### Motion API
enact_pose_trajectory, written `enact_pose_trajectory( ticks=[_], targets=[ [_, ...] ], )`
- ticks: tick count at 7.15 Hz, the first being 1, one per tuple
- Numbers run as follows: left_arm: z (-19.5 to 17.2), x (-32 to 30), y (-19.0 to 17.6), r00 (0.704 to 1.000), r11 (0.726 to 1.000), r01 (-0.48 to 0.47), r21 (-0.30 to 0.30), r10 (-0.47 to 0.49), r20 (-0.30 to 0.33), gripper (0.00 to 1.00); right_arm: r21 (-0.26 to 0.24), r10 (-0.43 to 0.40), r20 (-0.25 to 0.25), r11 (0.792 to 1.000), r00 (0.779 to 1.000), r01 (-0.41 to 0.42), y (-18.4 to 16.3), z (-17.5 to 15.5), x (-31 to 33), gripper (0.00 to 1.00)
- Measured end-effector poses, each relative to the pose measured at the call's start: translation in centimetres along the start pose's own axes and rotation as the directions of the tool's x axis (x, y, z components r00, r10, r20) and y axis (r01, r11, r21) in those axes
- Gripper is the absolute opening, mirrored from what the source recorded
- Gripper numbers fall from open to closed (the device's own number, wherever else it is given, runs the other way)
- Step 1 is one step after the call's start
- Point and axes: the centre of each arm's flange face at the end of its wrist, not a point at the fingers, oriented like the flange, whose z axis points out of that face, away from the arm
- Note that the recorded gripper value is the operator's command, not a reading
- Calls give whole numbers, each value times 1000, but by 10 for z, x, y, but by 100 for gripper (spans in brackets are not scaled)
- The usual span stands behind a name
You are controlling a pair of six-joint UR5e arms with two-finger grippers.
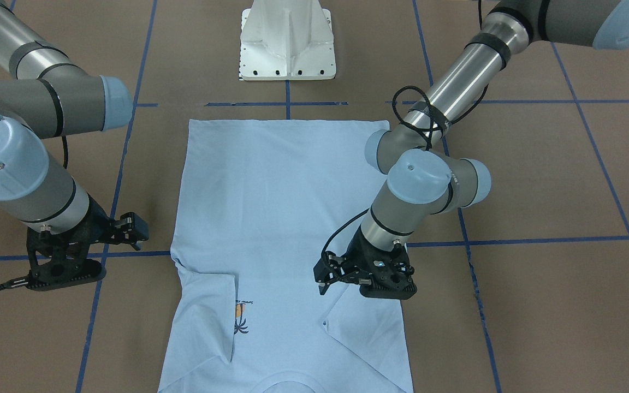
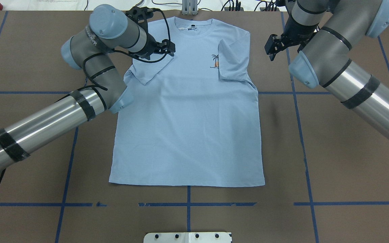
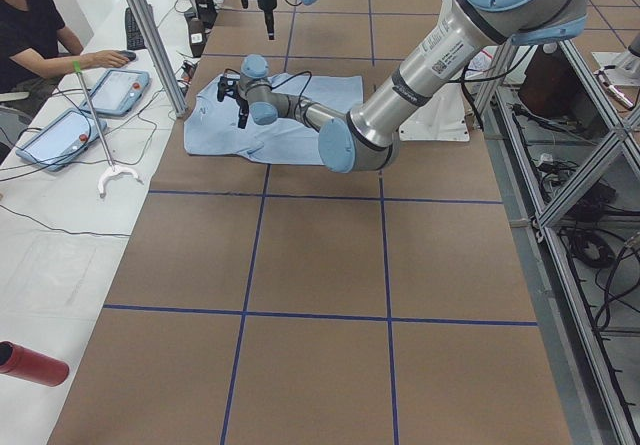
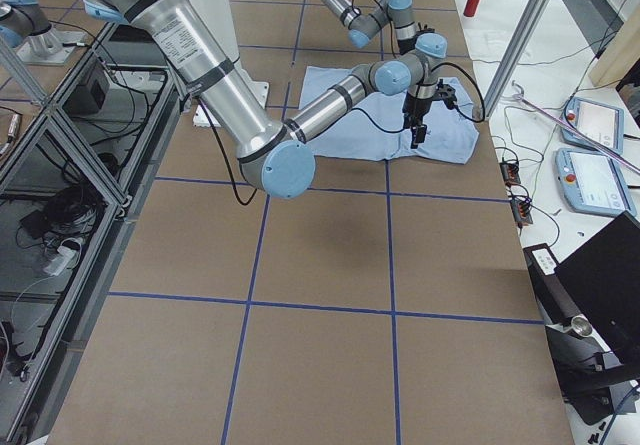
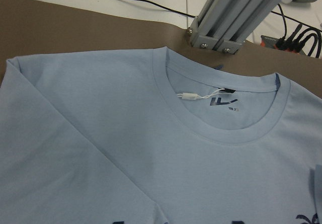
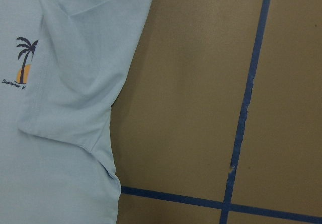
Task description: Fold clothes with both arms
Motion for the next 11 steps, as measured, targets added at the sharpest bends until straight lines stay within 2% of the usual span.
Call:
enact_pose_trajectory(
  ticks=[1,3,4,6,7,9,11],
  targets=[
    [-19,-18,18,1000,999,-19,-30,18,-3,100,13,51,-1,999,999,-51,36,8,-7,100],
    [-70,-55,53,993,991,-118,-59,119,20,100,27,86,-6,996,996,-86,123,26,-41,100],
    [-97,-63,66,988,987,-150,-65,152,31,100,18,121,8,992,993,-121,172,33,-59,100],
    [-135,-65,81,985,984,-169,-62,171,35,100,37,184,45,982,982,-186,268,58,-96,100],
    [-148,-67,86,984,984,-169,-59,172,40,100,36,203,71,978,977,-205,302,73,-109,100],
    [-172,-86,105,984,984,-166,-60,169,48,100,19,233,90,972,968,-235,336,92,-123,100],
    [-181,-94,115,984,984,-166,-64,169,50,100,-3,229,58,973,972,-229,347,119,-132,100]
  ],
)
